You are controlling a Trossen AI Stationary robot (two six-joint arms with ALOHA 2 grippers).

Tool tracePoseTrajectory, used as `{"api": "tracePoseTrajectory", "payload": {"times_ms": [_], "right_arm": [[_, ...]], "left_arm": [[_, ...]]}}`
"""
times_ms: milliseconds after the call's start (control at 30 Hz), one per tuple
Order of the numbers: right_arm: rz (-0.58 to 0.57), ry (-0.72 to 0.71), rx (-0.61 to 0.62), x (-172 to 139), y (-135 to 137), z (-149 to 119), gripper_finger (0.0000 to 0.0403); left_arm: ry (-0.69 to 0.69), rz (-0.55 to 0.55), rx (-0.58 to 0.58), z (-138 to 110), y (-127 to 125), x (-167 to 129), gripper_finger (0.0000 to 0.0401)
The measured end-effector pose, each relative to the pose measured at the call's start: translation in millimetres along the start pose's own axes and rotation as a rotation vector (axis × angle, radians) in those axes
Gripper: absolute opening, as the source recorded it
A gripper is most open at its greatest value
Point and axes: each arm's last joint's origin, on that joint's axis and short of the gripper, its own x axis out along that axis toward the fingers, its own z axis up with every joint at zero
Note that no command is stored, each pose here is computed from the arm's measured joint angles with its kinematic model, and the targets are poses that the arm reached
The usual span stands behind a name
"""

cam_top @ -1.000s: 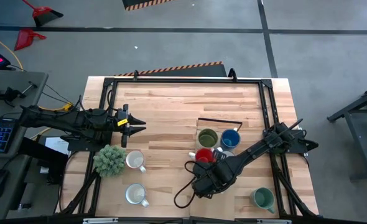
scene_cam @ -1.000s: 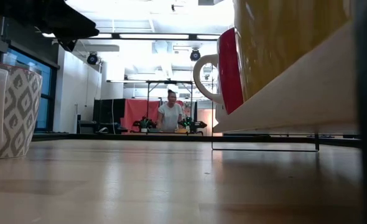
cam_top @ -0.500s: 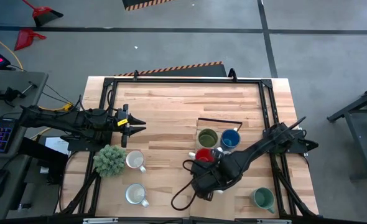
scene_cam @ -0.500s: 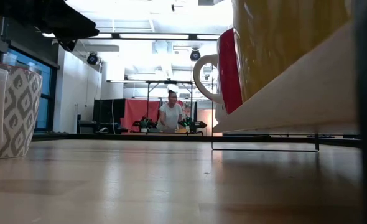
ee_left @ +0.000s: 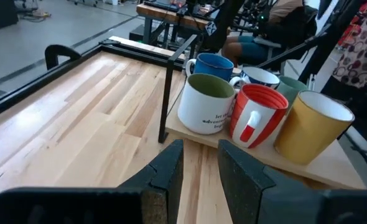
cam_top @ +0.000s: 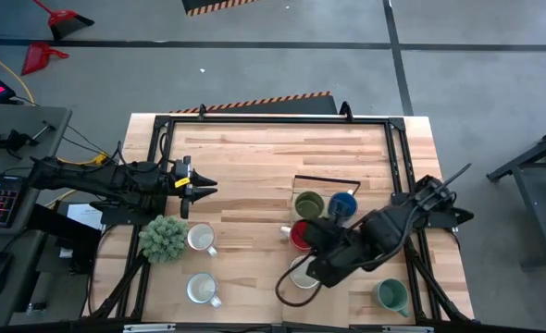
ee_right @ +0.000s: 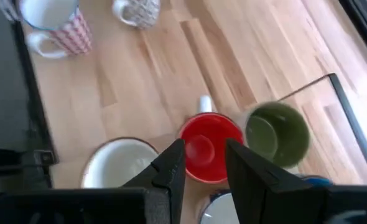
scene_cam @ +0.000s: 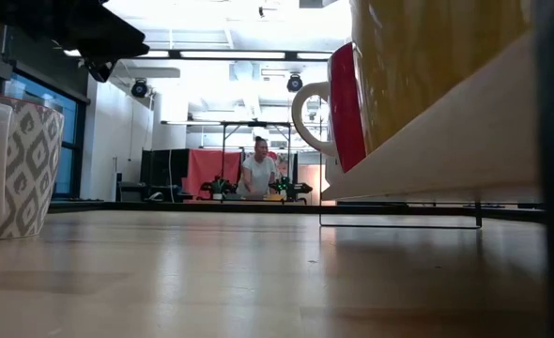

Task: Place coffee mugs
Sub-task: Move the gray and white mug to the lower middle of the table

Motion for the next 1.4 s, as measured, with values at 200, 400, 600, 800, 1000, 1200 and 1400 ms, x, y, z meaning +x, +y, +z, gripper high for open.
{"api": "tracePoseTrajectory", "payload": {"times_ms": [200, 400, 600, 800, 1000, 1200, 1400], "right_arm": [[0.032, -0.040, -0.067, -18.3, -9.0, -0.5, 0.0092], [-0.003, -0.127, -0.137, -34.4, -20.4, 0.4, 0.0092], [-0.008, -0.254, -0.111, -70.8, -44.8, -3.5, 0.0092], [-0.076, -0.441, -0.137, -110.6, -73.3, -13.6, 0.0092], [-0.155, -0.493, -0.063, -106.0, -104.4, -53.6, 0.0092], [-0.139, -0.607, 0.176, -63.5, -141.7, -117.5, 0.0092], [-0.037, -0.696, 0.276, -17.0, -166.9, -163.3, 0.0092]], "left_arm": [[-0.015, -0.027, -0.071, 2.0, -1.3, 0.7, 0.0087], [0.055, -0.111, -0.181, -0.7, -4.9, 5.7, 0.0089], [0.072, -0.148, -0.136, 35.9, -15.2, 1.9, 0.0116], [0.069, -0.176, 0.036, 78.6, -23.7, -14.4, 0.0139], [0.012, -0.206, 0.066, 94.5, -26.1, -25.0, 0.0145], [0.030, -0.203, 0.027, 93.6, -26.7, -21.4, 0.0145], [0.019, -0.203, 0.026, 94.9, -27.9, -17.0, 0.0145]]}}
